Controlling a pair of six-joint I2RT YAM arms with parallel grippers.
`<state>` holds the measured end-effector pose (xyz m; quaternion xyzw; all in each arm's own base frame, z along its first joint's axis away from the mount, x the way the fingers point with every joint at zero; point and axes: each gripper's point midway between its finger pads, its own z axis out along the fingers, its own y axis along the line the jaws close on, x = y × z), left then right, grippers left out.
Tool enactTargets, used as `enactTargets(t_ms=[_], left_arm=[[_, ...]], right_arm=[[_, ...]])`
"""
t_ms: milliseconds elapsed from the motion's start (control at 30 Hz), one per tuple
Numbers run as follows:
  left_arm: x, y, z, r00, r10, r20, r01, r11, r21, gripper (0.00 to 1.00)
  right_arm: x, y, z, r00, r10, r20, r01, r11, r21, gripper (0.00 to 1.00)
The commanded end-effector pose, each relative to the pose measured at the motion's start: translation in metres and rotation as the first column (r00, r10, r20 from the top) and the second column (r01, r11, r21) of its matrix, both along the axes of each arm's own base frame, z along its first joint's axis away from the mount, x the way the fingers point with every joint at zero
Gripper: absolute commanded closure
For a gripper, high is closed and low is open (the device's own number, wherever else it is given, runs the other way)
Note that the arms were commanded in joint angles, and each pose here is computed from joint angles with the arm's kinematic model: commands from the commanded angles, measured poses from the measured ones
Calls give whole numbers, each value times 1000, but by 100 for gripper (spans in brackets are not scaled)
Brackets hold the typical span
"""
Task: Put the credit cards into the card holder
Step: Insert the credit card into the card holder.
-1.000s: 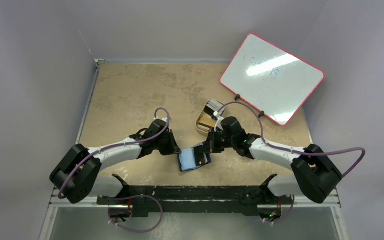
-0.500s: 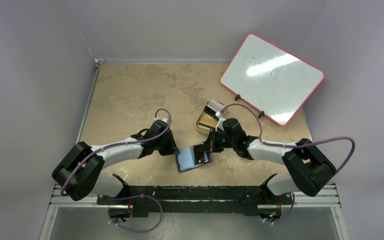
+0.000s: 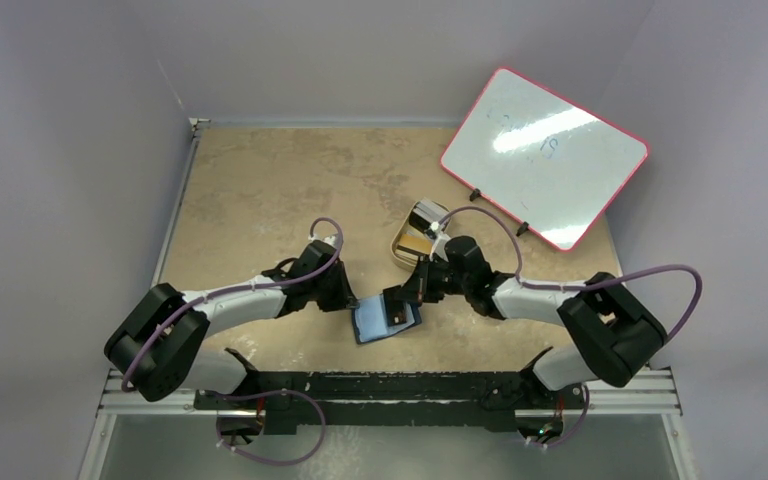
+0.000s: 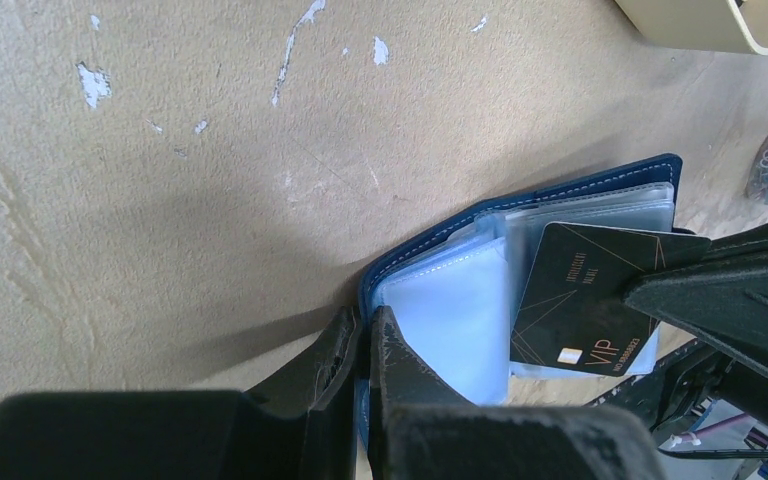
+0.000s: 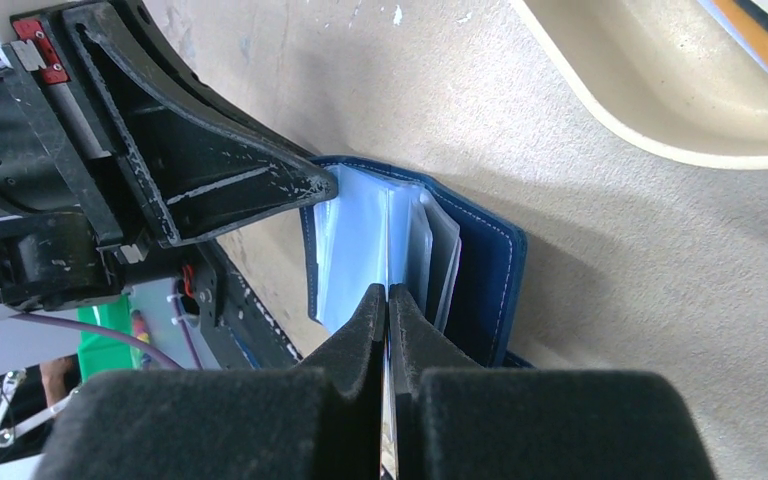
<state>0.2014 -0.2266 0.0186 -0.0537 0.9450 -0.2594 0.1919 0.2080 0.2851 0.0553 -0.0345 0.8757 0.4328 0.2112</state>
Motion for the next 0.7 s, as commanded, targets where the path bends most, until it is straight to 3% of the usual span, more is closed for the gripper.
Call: enactTargets(t_ms=[0,667], left_arm=[[-2,8,-9,1000,-6,6,6,999,46,100],[-5,8,-10,1000,0,2,0,999,36,100]], right_arm=[[0,4,4,1000,5,-1,-5,999,47,100],[-5,6,0,1000,-3,-25,5,995,95,100]])
